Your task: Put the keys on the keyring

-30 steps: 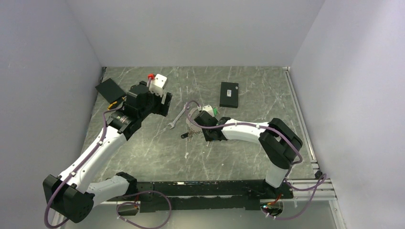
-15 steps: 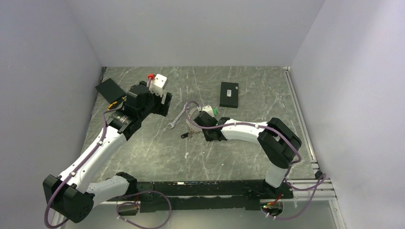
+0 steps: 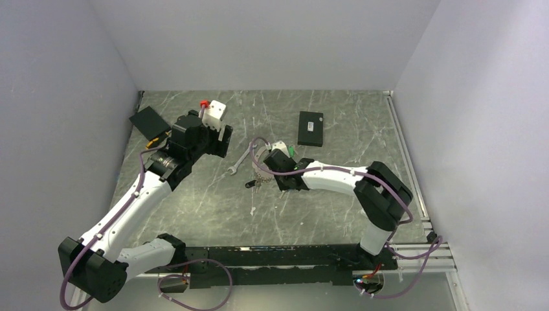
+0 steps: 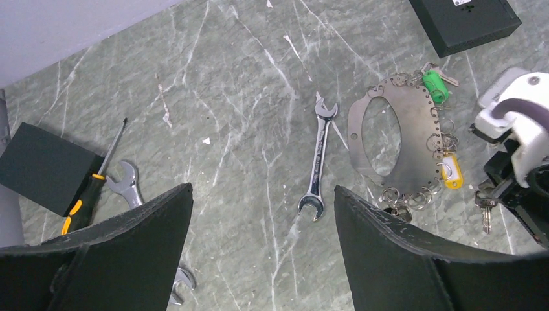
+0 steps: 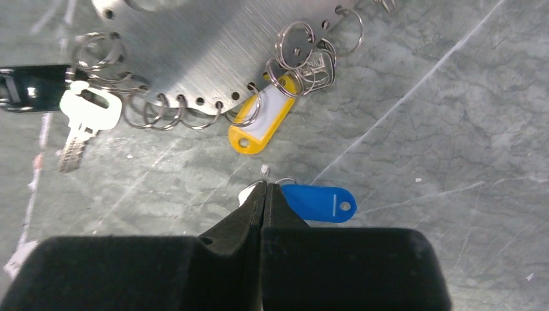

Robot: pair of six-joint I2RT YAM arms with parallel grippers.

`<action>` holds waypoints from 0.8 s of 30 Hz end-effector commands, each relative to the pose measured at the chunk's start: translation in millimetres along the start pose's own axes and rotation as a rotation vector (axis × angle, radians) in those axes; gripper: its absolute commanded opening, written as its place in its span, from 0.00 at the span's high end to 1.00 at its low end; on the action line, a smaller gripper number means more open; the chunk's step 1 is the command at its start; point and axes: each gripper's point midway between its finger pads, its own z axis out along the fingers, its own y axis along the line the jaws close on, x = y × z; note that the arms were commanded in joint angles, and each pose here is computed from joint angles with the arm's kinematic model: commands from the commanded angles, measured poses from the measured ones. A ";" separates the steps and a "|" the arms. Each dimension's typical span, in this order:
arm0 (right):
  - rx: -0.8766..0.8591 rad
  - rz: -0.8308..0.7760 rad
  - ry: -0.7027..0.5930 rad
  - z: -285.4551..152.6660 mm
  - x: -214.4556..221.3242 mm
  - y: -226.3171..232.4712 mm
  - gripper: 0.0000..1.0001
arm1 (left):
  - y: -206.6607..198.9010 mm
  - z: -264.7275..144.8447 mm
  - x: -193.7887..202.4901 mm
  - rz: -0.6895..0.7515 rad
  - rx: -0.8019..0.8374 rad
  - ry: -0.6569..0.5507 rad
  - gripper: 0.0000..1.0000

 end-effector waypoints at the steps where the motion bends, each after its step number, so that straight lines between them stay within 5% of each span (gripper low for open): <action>1: -0.097 -0.002 -0.138 -31.0 -39.3 9.3 1.00 | 4.2 -0.4 -8.6 0.023 -0.021 -0.021 0.16; 7: -0.103 0.018 -0.148 -40.2 -40.6 6.9 1.00 | 3.2 0.2 -7.8 0.026 -0.015 -0.017 0.16; 12: -0.055 0.081 -0.060 -29.8 -24.2 4.1 0.62 | 2.7 -0.5 -8.6 0.027 -0.012 -0.017 0.16; 14: -0.055 0.101 -0.037 -26.7 -21.5 6.1 0.57 | 2.9 -1.4 -8.9 0.027 -0.012 -0.017 0.16; 24: -0.063 0.118 0.033 -4.2 -12.3 7.4 0.67 | 3.4 -5.1 -11.6 0.027 -0.011 -0.029 0.16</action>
